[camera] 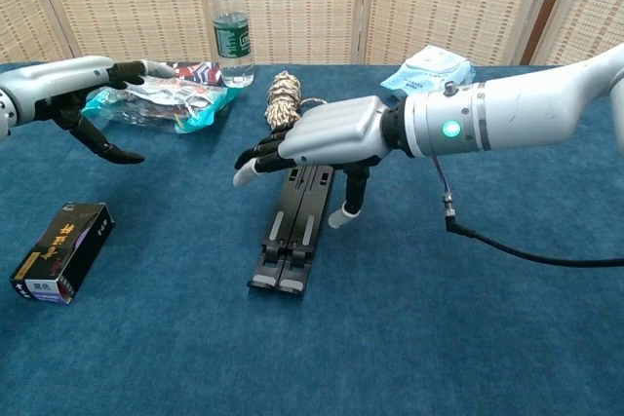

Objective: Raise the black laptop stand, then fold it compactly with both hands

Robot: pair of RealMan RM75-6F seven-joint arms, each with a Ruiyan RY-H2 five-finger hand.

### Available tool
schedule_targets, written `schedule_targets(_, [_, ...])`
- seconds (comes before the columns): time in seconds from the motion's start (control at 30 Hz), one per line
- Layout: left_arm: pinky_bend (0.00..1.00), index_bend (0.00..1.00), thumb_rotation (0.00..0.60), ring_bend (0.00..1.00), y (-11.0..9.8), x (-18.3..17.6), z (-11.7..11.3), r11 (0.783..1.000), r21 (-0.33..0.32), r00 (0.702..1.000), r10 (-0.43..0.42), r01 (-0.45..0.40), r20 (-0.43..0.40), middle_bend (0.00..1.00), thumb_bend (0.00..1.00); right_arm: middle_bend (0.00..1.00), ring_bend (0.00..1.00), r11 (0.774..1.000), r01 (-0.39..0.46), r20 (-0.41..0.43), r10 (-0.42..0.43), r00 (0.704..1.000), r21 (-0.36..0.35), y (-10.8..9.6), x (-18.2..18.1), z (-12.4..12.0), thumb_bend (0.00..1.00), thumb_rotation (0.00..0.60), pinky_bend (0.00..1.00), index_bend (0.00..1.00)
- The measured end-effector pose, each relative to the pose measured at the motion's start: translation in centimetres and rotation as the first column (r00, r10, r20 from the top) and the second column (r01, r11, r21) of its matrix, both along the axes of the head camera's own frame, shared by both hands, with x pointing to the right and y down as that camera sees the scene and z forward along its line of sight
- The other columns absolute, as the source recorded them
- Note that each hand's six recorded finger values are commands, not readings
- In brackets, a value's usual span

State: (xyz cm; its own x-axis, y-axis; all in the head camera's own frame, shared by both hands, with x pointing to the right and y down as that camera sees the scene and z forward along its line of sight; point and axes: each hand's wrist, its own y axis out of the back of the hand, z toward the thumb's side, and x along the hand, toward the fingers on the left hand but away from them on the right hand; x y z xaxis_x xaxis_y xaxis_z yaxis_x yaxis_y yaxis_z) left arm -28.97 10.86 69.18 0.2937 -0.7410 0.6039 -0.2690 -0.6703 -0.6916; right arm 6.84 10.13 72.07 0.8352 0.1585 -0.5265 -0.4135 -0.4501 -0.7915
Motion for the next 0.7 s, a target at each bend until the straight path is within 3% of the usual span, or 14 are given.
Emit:
schedule_targets(0.23, [0.00, 0.03, 0.600, 0.00, 0.6, -1.1, -1.2, 0.998, 0.059, 1.000, -0.005, 0.004, 0.020, 0.00, 0.18, 0.00, 0.00, 0.991, -0.126, 0.043, 0.124, 0.991, 0.046, -1.4, 2.7, -2.6, 0.13, 0.600, 0.06, 0.00])
schedule_targets(0.4, [0.00, 0.03, 0.600, 0.00, 1.7, -3.0, -2.2, 0.995, 0.099, 0.999, -0.024, 0.019, 0.049, 0.00, 0.18, 0.00, 0.00, 0.955, -0.282, 0.034, 0.280, 0.960, 0.096, -2.3, 7.2, -4.9, 0.13, 0.600, 0.06, 0.00])
schedule_targets(0.5, [0.00, 0.03, 0.600, 0.00, 2.5, -4.6, -2.8, 0.993, 0.119, 0.996, -0.034, 0.024, 0.085, 0.00, 0.18, 0.00, 0.00, 0.908, -0.397, 0.007, 0.399, 0.917, 0.137, -2.7, 11.1, -6.4, 0.13, 0.600, 0.06, 0.00])
schedule_targets(0.7, [0.00, 0.02, 0.600, 0.00, 4.3, -8.3, -4.3, 0.983, 0.175, 0.981, -0.076, 0.045, 0.177, 0.00, 0.18, 0.00, 0.00, 0.773, -0.567, -0.055, 0.604, 0.795, 0.286, -2.8, 20.3, -9.5, 0.13, 0.600, 0.06, 0.00])
